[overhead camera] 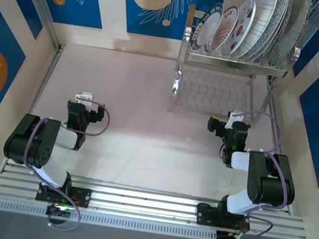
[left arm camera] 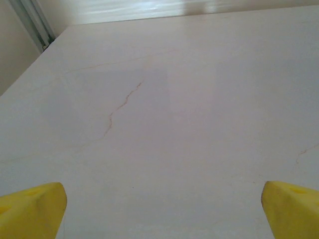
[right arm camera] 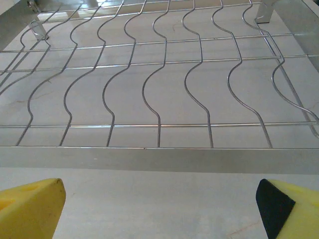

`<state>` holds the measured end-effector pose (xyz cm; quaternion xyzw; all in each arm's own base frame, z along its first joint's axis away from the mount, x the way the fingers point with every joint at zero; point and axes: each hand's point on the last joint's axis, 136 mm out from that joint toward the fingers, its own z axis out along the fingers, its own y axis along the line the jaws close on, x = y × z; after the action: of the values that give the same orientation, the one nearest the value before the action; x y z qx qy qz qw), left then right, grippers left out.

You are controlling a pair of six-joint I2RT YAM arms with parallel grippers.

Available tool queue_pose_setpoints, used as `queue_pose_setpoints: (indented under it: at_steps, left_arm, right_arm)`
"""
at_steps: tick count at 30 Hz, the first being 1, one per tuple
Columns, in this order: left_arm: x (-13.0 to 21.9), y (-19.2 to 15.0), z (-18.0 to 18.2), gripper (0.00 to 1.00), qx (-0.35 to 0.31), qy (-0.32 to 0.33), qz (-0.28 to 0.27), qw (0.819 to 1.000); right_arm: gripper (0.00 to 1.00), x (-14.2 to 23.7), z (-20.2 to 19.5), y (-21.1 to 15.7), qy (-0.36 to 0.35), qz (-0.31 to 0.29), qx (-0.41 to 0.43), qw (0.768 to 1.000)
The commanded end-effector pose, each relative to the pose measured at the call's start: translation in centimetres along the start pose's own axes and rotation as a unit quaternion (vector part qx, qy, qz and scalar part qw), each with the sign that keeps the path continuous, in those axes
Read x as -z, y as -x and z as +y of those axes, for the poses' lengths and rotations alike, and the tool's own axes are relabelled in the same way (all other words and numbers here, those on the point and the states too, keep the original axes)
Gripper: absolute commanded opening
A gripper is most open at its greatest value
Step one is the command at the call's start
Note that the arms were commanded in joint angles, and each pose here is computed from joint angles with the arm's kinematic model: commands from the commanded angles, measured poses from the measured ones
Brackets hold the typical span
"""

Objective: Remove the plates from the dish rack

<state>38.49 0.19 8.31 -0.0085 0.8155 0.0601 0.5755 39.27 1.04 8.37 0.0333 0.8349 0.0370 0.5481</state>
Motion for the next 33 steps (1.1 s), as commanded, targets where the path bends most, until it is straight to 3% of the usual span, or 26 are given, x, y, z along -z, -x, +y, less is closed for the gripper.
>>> queue_pose_setpoints:
  at_steps: [1,23,28,33]
  left_arm:
    - [-0.2,1.3,0.0,1.0,0.006,0.001,-0.019,1.0]
    - [-0.2,1.3,-0.1,1.0,0.003,0.001,-0.017,1.0]
    - [0.5,1.6,-0.1,1.0,0.005,-0.003,-0.037,0.999]
    - [3.0,3.4,1.2,1.0,0.007,0.038,-0.065,0.997]
  right_arm:
    - [0.99,0.1,0.1,1.1,0.002,-0.022,-0.002,1.0]
    - [0.99,0.2,0.1,1.1,0.004,-0.024,-0.003,1.0]
    - [0.99,1.6,0.2,1.8,-0.009,-0.056,0.005,0.998]
    - [0.99,3.6,0.9,3.5,-0.042,-0.09,0.038,0.994]
